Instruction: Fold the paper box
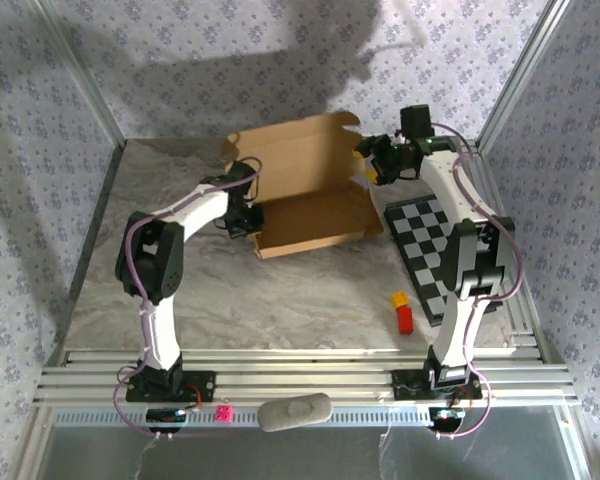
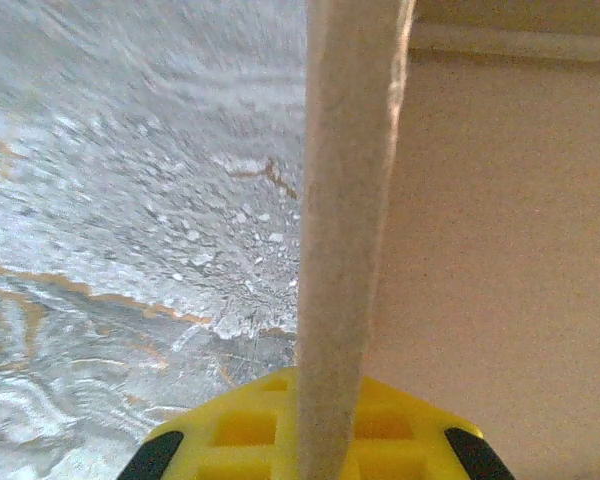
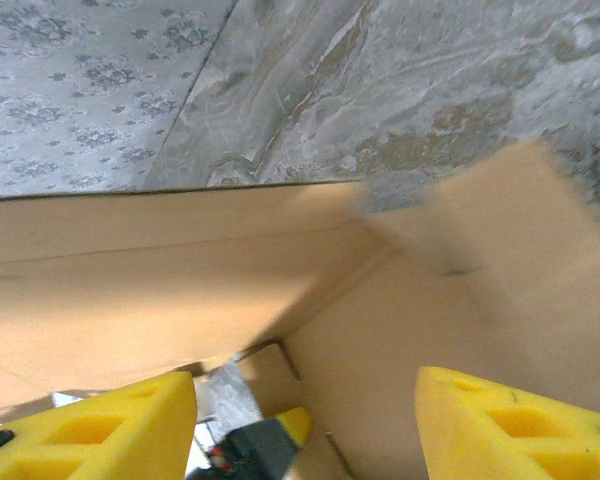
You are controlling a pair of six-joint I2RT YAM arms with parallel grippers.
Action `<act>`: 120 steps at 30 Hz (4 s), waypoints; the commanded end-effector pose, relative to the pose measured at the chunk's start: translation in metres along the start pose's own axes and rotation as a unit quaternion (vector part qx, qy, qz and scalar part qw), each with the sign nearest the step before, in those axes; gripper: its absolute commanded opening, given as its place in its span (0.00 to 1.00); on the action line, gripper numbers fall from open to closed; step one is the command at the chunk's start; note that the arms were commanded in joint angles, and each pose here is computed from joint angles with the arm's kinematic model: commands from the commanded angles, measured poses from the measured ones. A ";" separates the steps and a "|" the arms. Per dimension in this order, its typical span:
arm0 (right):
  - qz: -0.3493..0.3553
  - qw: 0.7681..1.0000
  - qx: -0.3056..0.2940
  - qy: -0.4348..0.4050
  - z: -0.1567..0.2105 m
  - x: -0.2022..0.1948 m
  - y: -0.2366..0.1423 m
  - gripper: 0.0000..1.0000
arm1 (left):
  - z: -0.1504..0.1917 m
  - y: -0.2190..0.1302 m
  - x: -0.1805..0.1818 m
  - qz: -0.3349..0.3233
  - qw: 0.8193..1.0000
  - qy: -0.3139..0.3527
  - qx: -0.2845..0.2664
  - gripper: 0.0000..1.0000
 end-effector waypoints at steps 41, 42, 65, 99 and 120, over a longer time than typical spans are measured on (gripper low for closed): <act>-0.227 0.972 0.039 0.053 0.020 0.069 -0.057 0.49 | -0.021 -0.075 -0.012 0.117 0.993 0.022 -0.025 0.00; -0.232 0.970 0.045 0.053 0.023 0.072 -0.056 0.52 | -0.021 -0.075 -0.012 0.119 0.992 0.022 -0.025 0.00; -0.151 0.983 0.079 -0.072 0.035 0.034 -0.057 0.57 | -0.022 -0.083 -0.017 0.142 0.989 0.033 -0.025 0.00; 0.081 0.947 0.085 -0.298 0.093 0.030 -0.023 0.49 | -0.021 -0.100 -0.027 0.089 0.994 0.062 -0.034 0.00; 0.377 0.797 -0.009 -0.472 0.100 -0.005 -0.009 0.03 | -0.013 -0.135 -0.048 0.075 0.991 0.088 -0.070 0.00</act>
Point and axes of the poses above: each hand's point on the last joint's axis, 136 mm out from that joint toward the fingers, its own y axis out along the fingers, its own x axis along the line the jaws close on, z = x × y, the point moved 2 cm from there along -y, back along the fingers, and after that the axes turned 1 degree about y, right-handed, at the moved point
